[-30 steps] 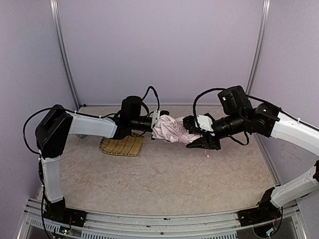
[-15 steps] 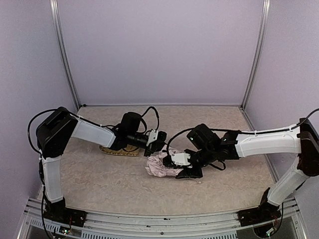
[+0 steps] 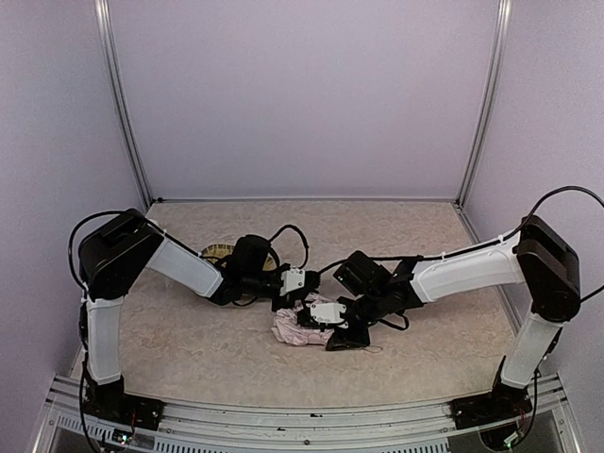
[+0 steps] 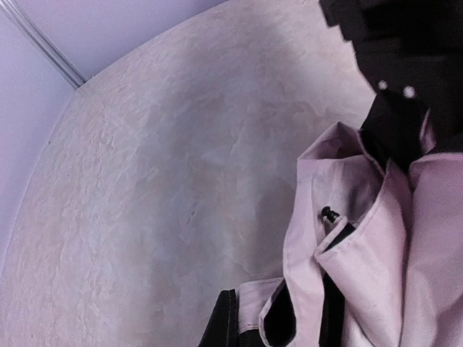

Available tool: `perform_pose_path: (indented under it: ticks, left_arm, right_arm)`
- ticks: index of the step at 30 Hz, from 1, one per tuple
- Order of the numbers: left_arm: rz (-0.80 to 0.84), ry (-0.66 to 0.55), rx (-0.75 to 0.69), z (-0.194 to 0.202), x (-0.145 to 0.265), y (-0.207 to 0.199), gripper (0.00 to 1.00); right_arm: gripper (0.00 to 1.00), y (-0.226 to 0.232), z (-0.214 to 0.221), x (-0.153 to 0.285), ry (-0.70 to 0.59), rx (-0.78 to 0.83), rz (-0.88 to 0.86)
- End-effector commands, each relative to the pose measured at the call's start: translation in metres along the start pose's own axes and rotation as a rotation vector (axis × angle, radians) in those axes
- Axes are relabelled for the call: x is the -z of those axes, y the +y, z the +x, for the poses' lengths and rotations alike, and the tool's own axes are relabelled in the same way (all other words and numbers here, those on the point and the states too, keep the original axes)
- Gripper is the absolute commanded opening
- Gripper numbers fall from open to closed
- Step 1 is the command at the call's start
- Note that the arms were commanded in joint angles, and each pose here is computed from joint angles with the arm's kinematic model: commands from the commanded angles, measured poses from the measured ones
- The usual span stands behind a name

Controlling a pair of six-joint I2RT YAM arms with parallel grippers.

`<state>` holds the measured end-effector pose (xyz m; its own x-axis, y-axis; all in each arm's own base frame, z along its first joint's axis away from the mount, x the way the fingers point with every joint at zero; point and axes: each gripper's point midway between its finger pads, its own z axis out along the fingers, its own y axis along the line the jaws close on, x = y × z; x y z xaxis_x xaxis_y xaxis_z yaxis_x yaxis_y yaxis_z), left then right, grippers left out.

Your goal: Put away the umbrella

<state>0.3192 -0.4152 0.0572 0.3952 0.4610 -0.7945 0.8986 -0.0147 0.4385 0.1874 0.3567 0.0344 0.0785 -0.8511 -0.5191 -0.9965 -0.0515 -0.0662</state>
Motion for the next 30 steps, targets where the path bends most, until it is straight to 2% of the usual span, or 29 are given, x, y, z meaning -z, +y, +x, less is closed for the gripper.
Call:
perform_pose_path:
  ticks: [1, 6, 8, 10, 12, 14, 17, 19, 21, 22, 24, 27, 30]
  left_arm:
    - [-0.609, 0.037, -0.165, -0.011, 0.034, 0.132, 0.0]
    - [-0.586, 0.092, -0.17, 0.006, 0.021, 0.128, 0.0]
    - [-0.594, 0.102, -0.144, 0.01, 0.022, 0.127, 0.08]
    - [-0.611, 0.108, -0.119, 0.011, 0.026, 0.13, 0.23]
    - [-0.655, 0.117, -0.087, 0.011, 0.033, 0.139, 0.44]
    - [-0.71, 0.119, -0.041, 0.009, 0.047, 0.151, 0.58]
    - [-0.78, 0.078, 0.02, -0.015, 0.08, 0.166, 0.6]
    - [-0.785, 0.03, 0.051, -0.037, 0.103, 0.159, 0.57]
    - [-0.722, -0.037, 0.067, -0.065, 0.125, 0.136, 0.48]
    - [-0.638, -0.071, 0.072, -0.077, 0.128, 0.115, 0.44]
    - [-0.398, -0.128, 0.096, -0.098, 0.129, 0.061, 0.42]
    - [-0.125, -0.171, 0.106, -0.116, 0.13, -0.022, 0.46]
    - [0.023, -0.111, 0.057, -0.108, 0.123, -0.09, 0.55]
  right_arm:
    - [0.0, 0.097, 0.082, -0.006, 0.304, -0.143, -0.356]
    - [0.0, 0.092, 0.095, -0.01, 0.354, -0.145, -0.318]
    - [0.0, 0.092, 0.1, -0.011, 0.37, -0.148, -0.319]
    - [0.0, 0.09, 0.103, -0.013, 0.376, -0.154, -0.317]
    - [0.0, 0.088, 0.102, -0.013, 0.372, -0.163, -0.317]
    - [0.0, 0.086, 0.101, -0.013, 0.363, -0.171, -0.318]
    - [0.0, 0.082, 0.097, -0.012, 0.343, -0.2, -0.326]
    - [0.0, 0.081, 0.096, -0.012, 0.333, -0.222, -0.338]
    - [0.0, 0.082, 0.095, -0.012, 0.327, -0.241, -0.36]
    - [0.0, 0.083, 0.096, -0.012, 0.325, -0.254, -0.375]
    - [0.0, 0.085, 0.095, -0.013, 0.318, -0.286, -0.411]
    - [0.0, 0.086, 0.095, -0.015, 0.324, -0.34, -0.458]
    - [0.0, 0.087, 0.093, -0.016, 0.324, -0.397, -0.508]
